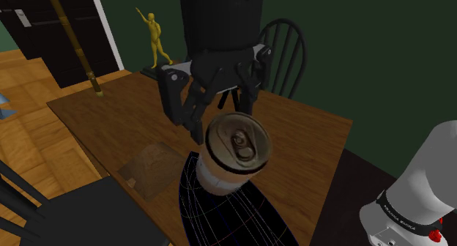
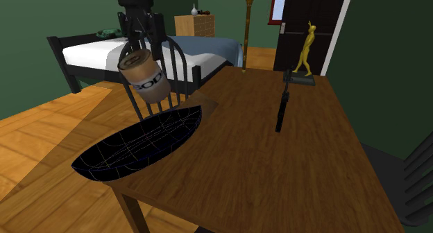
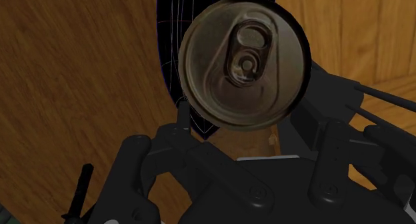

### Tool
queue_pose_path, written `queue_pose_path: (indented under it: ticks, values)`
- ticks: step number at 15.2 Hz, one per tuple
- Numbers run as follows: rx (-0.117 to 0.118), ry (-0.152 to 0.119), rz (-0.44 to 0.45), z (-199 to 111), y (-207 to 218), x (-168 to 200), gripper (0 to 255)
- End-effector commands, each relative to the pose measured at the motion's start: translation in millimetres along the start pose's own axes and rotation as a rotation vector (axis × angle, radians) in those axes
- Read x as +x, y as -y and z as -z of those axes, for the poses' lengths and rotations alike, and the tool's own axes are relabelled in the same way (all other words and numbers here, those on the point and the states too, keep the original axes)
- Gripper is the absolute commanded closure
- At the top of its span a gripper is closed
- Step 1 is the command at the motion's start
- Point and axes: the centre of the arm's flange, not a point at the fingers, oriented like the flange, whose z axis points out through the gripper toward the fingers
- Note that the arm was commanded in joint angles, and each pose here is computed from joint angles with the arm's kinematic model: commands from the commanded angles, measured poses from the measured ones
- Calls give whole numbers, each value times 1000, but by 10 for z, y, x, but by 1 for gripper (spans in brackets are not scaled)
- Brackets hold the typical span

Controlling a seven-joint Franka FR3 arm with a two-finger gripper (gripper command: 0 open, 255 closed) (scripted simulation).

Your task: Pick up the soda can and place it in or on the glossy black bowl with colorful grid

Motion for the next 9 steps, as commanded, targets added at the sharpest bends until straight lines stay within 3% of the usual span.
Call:
queue_pose_path:
  ticks: [1,9]
  values:
    - [1,-1,-1,-101,14,6,255]
    - [1,-1,-1,-523,10,7,255]
